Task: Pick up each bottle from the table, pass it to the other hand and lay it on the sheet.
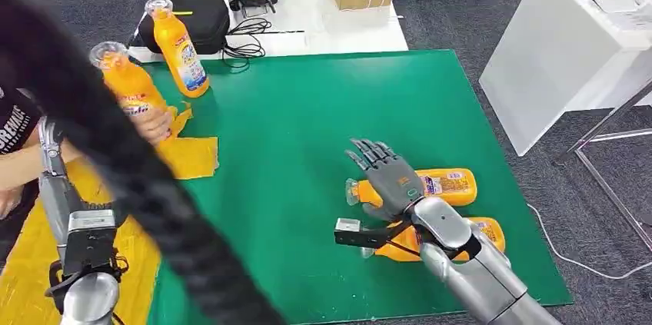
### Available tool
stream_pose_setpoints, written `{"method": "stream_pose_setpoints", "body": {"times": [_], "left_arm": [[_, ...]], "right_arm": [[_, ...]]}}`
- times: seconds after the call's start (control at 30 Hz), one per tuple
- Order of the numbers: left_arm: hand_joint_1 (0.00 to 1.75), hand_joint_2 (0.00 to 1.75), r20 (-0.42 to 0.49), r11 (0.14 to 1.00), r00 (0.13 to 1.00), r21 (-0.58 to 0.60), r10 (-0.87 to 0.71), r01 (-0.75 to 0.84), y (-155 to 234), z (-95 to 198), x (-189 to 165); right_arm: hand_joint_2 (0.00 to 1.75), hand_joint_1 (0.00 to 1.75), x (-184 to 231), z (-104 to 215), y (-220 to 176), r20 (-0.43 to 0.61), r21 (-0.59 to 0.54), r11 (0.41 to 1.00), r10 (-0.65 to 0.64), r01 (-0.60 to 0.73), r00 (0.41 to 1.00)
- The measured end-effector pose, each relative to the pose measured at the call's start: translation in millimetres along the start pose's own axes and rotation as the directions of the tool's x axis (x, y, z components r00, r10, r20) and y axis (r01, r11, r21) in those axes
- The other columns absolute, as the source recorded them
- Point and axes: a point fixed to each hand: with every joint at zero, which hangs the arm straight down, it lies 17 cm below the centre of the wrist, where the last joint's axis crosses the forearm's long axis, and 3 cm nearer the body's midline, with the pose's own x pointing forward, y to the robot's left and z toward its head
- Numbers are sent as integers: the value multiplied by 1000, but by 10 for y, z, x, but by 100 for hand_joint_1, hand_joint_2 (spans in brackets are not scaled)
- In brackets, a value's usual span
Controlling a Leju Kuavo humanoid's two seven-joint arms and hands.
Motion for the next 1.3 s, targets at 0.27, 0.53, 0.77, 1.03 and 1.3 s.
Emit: {"method": "stream_pose_setpoints", "body": {"times": [0.27,0.53,0.77,1.03,1.3], "left_arm": [[0,175,-11,1000,1000,-6,24,-24,-59,99,21],[0,175,-14,1000,1000,0,27,-27,-64,112,28],[0,175,-16,999,999,-10,47,-47,-120,161,62],[0,175,-14,997,997,-31,76,-77,-206,182,112],[0,175,-11,994,995,-45,95,-95,-277,197,164]], "right_arm": [[175,0,-432,154,58,-67,31,999,38,-36,997],[175,0,-586,229,98,-106,49,997,56,-52,993],[175,0,-927,432,228,-178,104,992,83,-65,981],[175,0,-1293,603,448,-245,199,978,110,-62,963],[175,0,-1513,642,604,-284,258,964,139,-64,949]]}}
